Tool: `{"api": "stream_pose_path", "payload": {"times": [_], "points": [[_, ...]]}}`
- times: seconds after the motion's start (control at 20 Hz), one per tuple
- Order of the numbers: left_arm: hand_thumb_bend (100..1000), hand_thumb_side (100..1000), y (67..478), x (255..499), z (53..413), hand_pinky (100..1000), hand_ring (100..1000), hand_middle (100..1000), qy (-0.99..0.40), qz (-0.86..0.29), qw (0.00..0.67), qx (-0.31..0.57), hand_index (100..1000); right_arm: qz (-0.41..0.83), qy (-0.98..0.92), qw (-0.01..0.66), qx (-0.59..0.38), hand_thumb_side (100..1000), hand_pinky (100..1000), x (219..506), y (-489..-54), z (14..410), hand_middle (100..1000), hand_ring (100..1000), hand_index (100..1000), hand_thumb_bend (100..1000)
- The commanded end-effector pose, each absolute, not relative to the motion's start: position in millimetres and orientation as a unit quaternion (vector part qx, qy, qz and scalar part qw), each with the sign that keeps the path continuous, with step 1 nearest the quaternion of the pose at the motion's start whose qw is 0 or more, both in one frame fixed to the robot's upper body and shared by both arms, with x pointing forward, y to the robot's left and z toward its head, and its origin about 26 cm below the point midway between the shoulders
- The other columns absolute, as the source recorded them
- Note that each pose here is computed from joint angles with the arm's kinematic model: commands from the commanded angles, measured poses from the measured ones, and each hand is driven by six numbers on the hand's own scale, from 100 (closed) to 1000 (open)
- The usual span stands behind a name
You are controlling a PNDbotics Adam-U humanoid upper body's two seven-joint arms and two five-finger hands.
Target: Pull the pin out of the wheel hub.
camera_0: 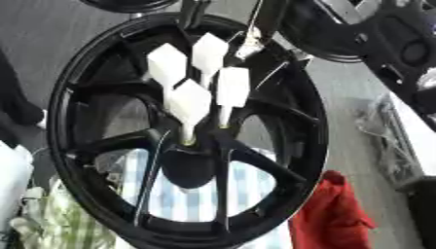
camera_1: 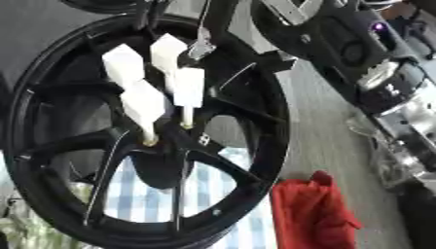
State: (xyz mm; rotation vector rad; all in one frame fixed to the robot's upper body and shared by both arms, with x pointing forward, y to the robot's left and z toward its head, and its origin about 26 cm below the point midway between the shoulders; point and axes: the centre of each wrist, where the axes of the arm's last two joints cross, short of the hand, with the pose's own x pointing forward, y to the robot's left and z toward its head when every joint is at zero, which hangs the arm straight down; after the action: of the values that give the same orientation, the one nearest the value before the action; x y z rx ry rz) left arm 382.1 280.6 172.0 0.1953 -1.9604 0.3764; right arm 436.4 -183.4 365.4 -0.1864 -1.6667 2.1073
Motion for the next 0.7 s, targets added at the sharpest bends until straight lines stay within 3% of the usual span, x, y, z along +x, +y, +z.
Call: {"api": "stream_pose_path", "payload": {"times": [0.05,0.7], "points": [[394,708,280.5,382.4,182.3,658,807,737,-0.832,0.153,0.526,0.083,769,0.77,-0.595,0.216,-0.085,100,906,435.8,-192.7,373.1,802,823,812,448],[397,708,280.8,382.5,181.9,660,807,738,-0.832,0.15,0.527,0.084,769,0.767,-0.591,0.23,-0.093,100,903,440.6,-198.4,370.8,791,819,800,440]]}}
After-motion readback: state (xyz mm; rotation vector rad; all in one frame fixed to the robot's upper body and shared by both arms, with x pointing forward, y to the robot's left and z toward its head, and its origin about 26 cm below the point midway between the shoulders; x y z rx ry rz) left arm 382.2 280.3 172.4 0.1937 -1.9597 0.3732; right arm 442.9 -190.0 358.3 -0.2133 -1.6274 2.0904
